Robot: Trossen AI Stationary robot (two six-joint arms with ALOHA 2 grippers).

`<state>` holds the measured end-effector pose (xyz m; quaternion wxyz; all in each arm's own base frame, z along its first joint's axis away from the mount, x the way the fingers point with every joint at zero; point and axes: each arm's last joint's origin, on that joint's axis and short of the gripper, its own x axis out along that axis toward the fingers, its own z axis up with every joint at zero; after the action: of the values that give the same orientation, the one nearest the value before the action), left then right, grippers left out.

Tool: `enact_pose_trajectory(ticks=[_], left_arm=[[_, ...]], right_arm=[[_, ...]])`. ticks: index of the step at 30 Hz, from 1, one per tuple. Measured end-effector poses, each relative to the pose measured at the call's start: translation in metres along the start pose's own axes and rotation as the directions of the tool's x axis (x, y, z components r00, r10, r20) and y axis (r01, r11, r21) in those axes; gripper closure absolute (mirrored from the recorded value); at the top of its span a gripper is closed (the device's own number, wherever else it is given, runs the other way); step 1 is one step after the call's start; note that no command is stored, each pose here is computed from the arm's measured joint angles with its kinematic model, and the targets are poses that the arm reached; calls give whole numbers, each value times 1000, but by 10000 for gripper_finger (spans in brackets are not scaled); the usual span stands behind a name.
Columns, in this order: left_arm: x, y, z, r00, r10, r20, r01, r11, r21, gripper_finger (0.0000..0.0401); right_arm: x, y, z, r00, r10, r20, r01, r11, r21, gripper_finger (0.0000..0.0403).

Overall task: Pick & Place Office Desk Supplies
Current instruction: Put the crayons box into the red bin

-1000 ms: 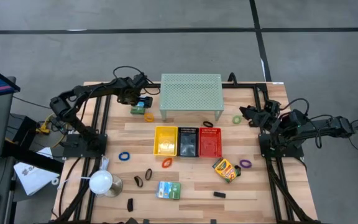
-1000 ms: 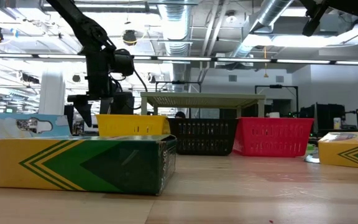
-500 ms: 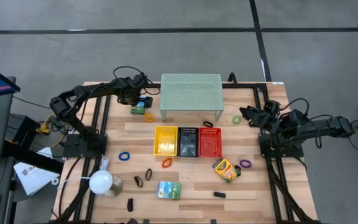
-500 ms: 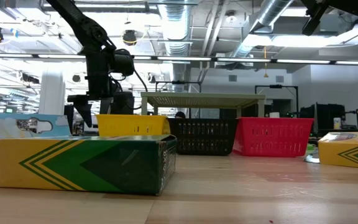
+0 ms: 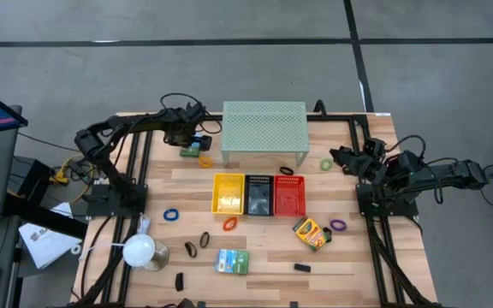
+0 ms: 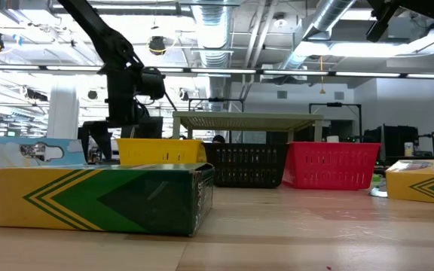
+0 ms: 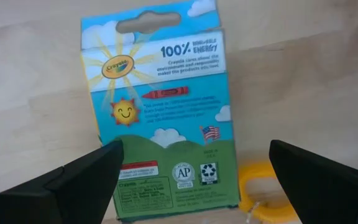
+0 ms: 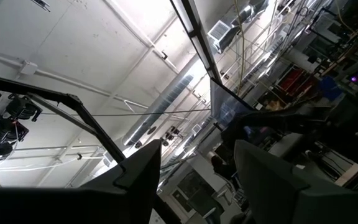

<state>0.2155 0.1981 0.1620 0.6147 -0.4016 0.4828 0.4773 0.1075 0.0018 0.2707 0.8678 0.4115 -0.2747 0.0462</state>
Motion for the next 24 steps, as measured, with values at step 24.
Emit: enact_pose_trajectory(ticks=[24], left_arm=[[2,12,-1,987,158,12,-158,986,51,1]], right_arm=[[0,0,0,1000,-2,-3,2,1000,15,202]])
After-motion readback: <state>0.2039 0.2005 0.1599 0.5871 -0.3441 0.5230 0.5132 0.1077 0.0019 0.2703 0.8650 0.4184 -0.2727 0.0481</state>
